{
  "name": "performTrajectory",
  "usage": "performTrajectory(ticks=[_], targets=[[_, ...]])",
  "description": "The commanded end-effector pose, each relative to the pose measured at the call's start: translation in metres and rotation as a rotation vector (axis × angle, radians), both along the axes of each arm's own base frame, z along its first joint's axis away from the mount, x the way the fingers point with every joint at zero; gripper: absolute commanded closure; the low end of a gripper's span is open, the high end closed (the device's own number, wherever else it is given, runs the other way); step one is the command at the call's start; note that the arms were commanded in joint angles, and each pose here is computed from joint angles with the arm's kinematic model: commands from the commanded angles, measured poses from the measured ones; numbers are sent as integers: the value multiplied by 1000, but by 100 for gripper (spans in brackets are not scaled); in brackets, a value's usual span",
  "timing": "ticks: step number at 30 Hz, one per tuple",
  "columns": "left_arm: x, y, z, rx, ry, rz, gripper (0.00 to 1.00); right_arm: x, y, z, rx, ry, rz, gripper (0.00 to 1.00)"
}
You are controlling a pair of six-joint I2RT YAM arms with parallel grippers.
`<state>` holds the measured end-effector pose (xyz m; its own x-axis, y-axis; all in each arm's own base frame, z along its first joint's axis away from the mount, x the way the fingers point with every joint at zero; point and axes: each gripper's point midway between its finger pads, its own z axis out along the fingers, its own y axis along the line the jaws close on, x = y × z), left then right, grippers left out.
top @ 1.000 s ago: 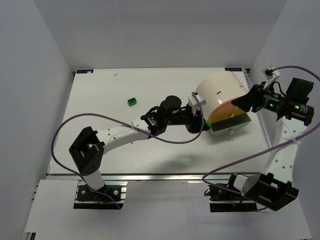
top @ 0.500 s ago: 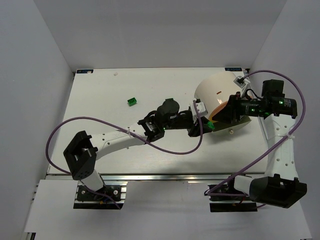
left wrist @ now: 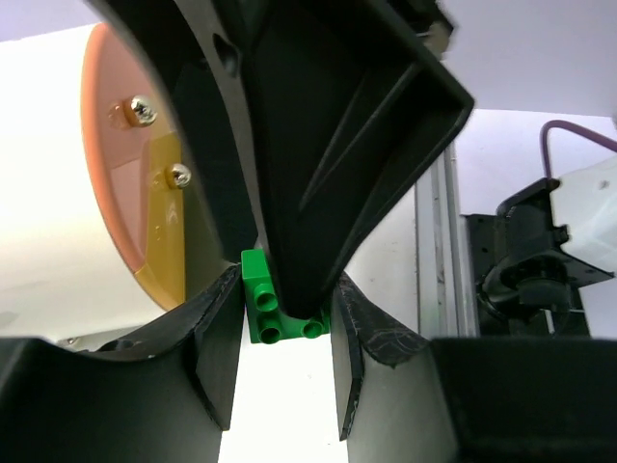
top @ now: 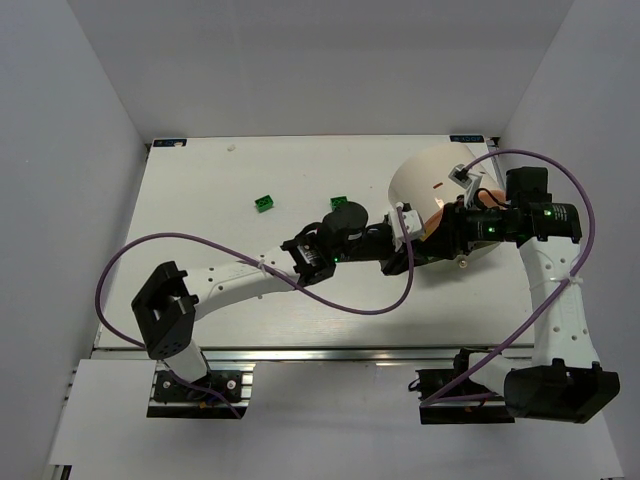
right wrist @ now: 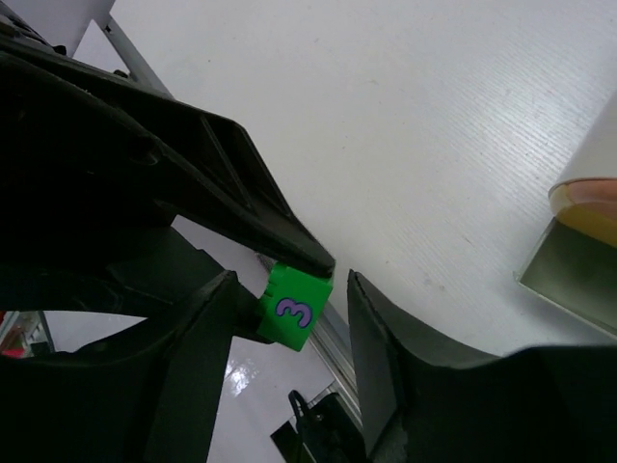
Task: Sort the legos into containers by color
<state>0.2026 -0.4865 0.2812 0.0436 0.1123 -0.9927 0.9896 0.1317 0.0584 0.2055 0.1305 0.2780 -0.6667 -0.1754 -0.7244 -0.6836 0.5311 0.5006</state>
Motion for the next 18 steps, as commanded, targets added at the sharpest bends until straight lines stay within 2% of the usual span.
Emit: performTrajectory(ticks=[1, 4, 13, 18], targets=[[9, -1, 34, -61, -59, 34, 90, -2, -2, -1, -43, -30, -10, 47], [9, 1, 37, -65, -64, 40, 89, 1, -2, -3, -55, -30, -21, 52], [13, 11, 42, -76, -92, 87, 89, 7, -9, -10, -101, -9, -65, 45], [10, 11, 43, -83, -93, 87, 89, 7, -9, -13, -98, 8, -68, 49]])
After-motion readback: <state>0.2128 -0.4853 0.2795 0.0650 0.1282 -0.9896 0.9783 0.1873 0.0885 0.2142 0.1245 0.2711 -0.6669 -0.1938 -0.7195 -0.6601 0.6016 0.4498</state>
